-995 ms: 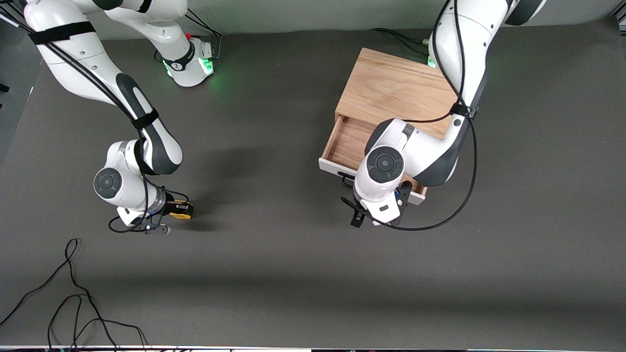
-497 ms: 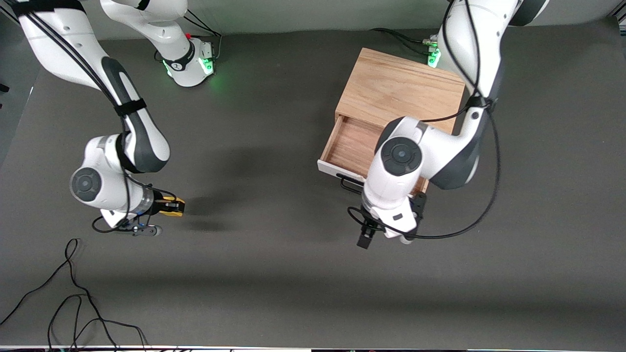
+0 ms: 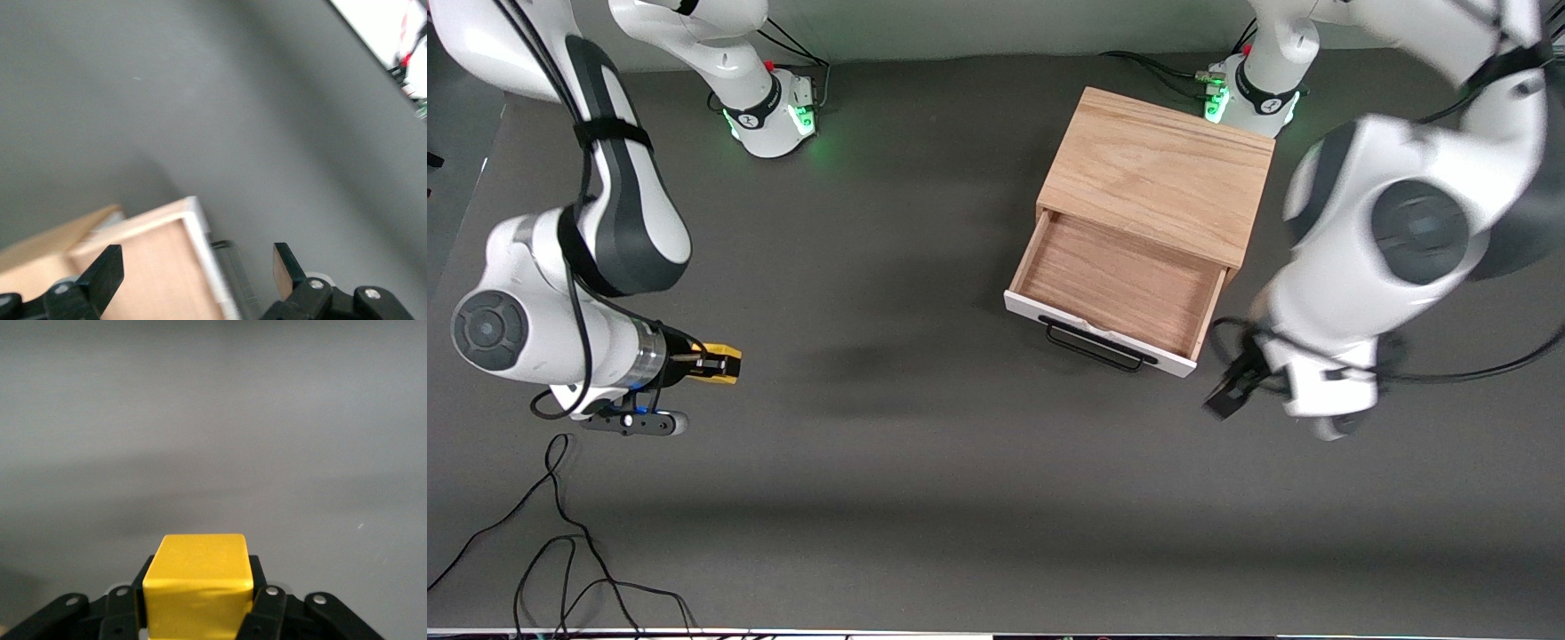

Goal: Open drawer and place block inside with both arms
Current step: 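Carry the yellow cube over the open drawer with the right gripper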

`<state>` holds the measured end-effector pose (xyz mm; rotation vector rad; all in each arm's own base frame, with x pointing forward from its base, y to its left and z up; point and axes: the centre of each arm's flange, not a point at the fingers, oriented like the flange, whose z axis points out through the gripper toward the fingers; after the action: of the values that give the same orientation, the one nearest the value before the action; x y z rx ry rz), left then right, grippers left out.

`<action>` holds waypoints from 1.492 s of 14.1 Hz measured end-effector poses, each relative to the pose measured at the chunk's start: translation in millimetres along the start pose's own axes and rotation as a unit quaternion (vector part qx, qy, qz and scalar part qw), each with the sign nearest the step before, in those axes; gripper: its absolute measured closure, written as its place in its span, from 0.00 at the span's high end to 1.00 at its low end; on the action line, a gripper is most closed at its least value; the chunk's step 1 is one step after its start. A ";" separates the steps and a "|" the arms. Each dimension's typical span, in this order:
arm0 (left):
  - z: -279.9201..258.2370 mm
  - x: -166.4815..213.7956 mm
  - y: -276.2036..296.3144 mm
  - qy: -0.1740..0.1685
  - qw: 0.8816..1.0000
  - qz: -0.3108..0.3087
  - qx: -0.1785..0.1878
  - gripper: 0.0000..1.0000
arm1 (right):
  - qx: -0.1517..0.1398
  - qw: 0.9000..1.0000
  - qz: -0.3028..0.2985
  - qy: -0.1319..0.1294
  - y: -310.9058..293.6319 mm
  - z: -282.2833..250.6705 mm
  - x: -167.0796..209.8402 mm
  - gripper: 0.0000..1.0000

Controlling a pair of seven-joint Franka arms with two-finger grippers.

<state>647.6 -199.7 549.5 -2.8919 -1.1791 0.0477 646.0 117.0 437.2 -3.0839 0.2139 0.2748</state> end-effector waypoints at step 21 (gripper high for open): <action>-29.1 53.5 -195.7 -0.020 0.926 0.378 0.003 1.00 | 0.074 0.991 0.112 0.028 -478.1 125.8 -232.0 0.55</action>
<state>550.1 -22.5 583.0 -3.1437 0.0010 0.1180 465.1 627.5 367.1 -2.9231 0.5576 0.1697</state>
